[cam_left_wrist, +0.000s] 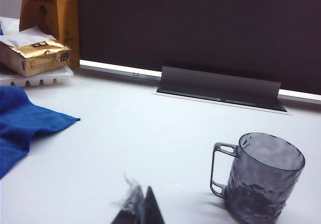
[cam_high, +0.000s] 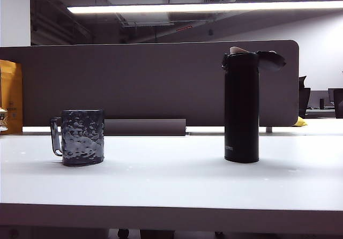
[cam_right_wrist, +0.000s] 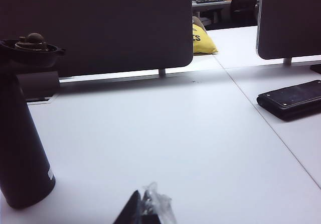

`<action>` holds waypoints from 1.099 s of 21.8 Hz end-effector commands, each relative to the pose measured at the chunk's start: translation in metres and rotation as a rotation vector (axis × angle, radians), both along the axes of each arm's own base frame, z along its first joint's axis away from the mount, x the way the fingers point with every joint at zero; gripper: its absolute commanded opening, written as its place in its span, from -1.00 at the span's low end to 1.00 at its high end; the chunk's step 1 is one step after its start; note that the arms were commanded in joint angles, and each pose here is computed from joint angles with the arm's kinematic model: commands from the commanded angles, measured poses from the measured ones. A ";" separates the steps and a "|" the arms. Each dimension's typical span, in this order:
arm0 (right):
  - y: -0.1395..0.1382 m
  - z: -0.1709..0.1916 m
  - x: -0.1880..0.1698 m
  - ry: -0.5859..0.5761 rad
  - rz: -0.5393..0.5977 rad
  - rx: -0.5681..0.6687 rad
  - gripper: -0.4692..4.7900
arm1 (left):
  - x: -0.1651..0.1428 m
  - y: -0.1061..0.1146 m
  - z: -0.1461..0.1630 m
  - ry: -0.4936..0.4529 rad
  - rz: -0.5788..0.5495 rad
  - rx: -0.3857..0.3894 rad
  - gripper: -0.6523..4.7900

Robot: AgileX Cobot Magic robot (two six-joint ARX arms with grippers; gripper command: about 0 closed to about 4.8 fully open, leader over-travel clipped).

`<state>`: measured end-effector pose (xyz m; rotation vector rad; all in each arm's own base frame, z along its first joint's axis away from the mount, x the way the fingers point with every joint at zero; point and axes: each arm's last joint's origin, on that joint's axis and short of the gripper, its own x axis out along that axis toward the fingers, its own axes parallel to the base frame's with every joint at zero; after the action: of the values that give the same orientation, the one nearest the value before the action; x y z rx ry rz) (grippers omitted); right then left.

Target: Pick up the black thermos, pour some water into the cup, then place the black thermos back on the table.

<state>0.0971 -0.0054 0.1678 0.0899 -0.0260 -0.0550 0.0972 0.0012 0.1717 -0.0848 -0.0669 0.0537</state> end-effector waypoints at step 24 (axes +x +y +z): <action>0.004 0.107 -0.017 -0.188 0.095 -0.038 1.00 | -0.014 -0.006 0.069 -0.151 -0.236 -0.129 1.00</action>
<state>0.0768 -0.0028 0.2697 0.0668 -0.2349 0.0048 0.0831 -0.0032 0.2329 -0.1994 -0.2096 -0.1192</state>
